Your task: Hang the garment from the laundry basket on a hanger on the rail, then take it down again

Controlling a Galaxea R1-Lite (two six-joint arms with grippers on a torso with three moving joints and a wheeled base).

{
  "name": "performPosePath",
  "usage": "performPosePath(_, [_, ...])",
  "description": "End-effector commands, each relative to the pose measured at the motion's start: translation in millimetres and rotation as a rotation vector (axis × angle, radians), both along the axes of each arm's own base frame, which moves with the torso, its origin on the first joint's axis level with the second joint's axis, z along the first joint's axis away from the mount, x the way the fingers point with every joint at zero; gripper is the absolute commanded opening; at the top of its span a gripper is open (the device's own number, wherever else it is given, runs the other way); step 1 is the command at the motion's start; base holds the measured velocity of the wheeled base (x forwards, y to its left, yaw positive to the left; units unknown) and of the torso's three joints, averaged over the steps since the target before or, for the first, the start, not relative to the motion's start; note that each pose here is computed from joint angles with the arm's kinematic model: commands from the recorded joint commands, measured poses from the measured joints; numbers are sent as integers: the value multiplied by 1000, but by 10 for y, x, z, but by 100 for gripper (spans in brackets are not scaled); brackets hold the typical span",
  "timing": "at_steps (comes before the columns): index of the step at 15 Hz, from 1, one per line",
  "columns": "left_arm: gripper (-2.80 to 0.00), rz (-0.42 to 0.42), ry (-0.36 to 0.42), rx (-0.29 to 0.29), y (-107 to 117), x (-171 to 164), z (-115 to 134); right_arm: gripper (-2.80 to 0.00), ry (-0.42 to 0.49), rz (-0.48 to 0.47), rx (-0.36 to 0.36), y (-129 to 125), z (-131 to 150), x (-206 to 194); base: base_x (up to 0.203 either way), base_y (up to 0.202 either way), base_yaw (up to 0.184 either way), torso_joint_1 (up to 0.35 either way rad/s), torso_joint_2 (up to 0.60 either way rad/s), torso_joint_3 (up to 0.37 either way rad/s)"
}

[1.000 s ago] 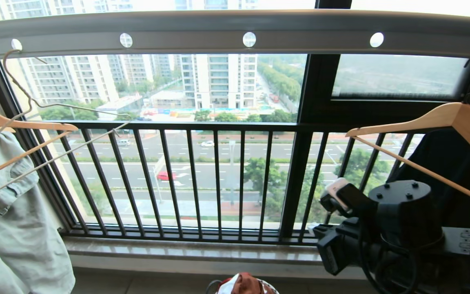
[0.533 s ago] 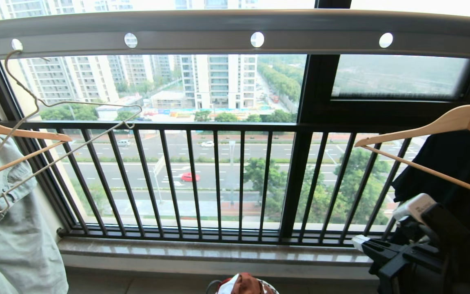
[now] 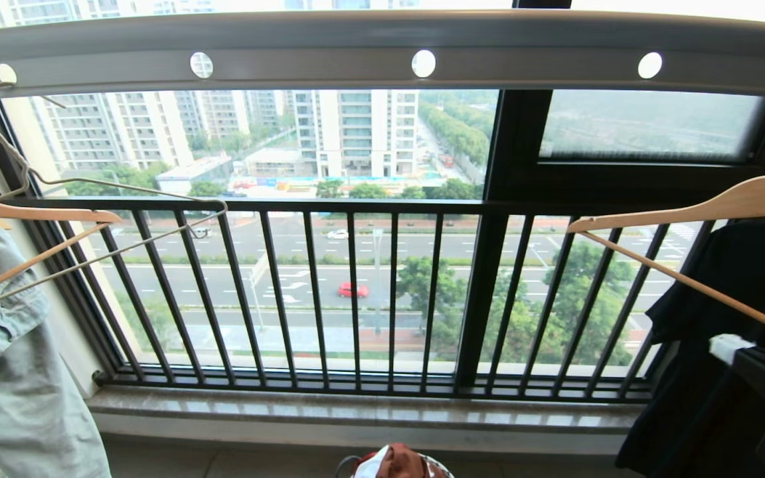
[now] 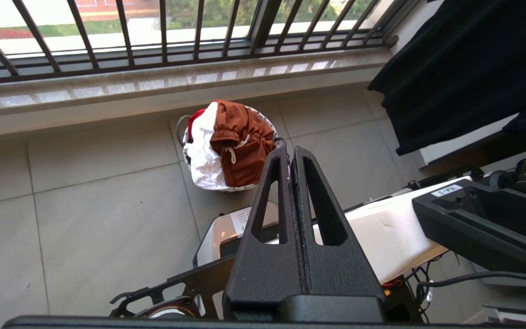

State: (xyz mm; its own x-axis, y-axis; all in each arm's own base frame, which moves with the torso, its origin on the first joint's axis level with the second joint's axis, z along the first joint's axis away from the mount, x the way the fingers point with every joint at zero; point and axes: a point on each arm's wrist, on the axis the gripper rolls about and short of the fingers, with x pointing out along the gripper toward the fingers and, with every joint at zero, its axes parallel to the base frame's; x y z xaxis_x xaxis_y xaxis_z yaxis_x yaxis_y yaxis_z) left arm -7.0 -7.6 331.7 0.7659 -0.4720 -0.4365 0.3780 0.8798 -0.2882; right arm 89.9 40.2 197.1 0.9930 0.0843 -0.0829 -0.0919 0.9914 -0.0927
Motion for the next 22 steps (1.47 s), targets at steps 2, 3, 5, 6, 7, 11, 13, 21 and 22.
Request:
performPosePath(2, [-280,64,-173,-127,76,-705,-154,-280,-234,-258,15,-315,318,-380,0,0,0,0,0,0])
performPosePath(3, [-280,105,-237,-165,76,-884,-218,-280,-309,-361,38,-411,438,-539,0,0,0,0,0,0])
performPosePath(5, [-280,160,-351,-200,59,-1209,-373,-280,-389,-524,34,-543,528,-916,0,0,0,0,0,0])
performPosePath(6, [-280,184,-391,-209,52,-1326,-456,-280,-399,-557,17,-571,601,-1105,0,0,0,0,0,0])
performPosePath(7, [-280,202,-411,-211,39,-1393,-550,-280,-404,-564,5,-590,677,-1290,0,0,0,0,0,0])
performPosePath(11, [-280,226,-375,-190,32,-1338,-922,-280,-360,-617,-15,-620,646,-1630,0,0,0,0,0,0])
performPosePath(13, [-280,245,-382,-153,32,-1176,-1106,-280,-323,-692,-55,-561,646,-1654,0,0,0,0,0,0])
performPosePath(21, [-280,406,-442,95,70,-633,-1776,-280,-236,-332,9,-464,-424,-1583,0,0,0,0,0,0])
performPosePath(22, [-280,409,-455,109,70,-580,-1921,-280,-191,-280,86,-453,-549,-1505,0,0,0,0,0,0])
